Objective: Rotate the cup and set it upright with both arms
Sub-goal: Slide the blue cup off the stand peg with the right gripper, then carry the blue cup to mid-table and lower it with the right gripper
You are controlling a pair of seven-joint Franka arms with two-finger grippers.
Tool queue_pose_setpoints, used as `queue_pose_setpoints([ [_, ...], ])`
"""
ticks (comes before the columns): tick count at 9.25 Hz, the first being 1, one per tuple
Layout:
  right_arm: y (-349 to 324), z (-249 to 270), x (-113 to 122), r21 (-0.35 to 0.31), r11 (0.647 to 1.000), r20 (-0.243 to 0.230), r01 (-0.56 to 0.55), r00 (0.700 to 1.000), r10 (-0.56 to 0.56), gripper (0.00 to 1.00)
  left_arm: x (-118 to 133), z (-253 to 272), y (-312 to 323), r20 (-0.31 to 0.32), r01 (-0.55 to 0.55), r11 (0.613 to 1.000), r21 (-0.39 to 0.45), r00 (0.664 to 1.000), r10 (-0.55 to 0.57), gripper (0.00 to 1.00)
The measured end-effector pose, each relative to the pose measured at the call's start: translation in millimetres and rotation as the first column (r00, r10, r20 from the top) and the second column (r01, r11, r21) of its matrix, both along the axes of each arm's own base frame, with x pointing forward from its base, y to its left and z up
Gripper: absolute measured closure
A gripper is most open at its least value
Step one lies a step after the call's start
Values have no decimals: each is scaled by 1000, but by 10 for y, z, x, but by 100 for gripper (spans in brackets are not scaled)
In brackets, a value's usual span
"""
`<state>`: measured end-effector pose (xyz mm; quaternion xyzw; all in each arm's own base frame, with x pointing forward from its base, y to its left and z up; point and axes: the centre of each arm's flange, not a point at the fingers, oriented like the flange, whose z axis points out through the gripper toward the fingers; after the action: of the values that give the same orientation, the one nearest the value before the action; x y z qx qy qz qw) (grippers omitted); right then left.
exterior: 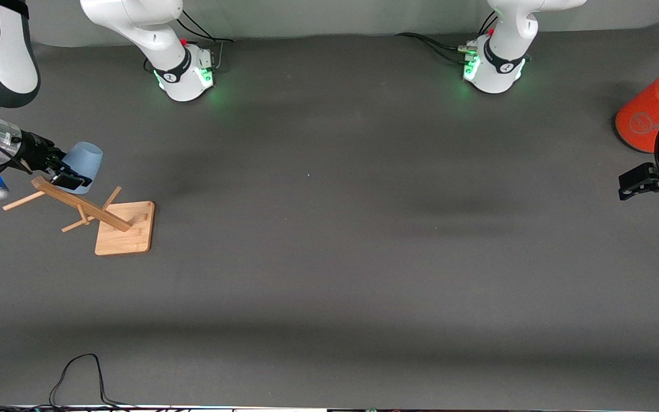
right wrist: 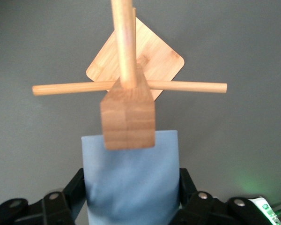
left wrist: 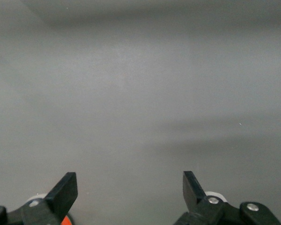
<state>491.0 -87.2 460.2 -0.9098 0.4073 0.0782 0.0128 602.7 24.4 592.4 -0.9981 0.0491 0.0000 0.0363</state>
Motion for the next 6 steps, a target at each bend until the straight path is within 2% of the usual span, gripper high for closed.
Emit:
queue_pose_setpoints([
  [3,262,320,-135,10,1000,-8,-5,1000,5,19,1,0,3,0,-1,1000,0,1000,1,0],
  [6,793,744,-414,7,999,-27,47,999,-47,19,1,-1,4,-1,-1,1000,0,1000,1,0],
])
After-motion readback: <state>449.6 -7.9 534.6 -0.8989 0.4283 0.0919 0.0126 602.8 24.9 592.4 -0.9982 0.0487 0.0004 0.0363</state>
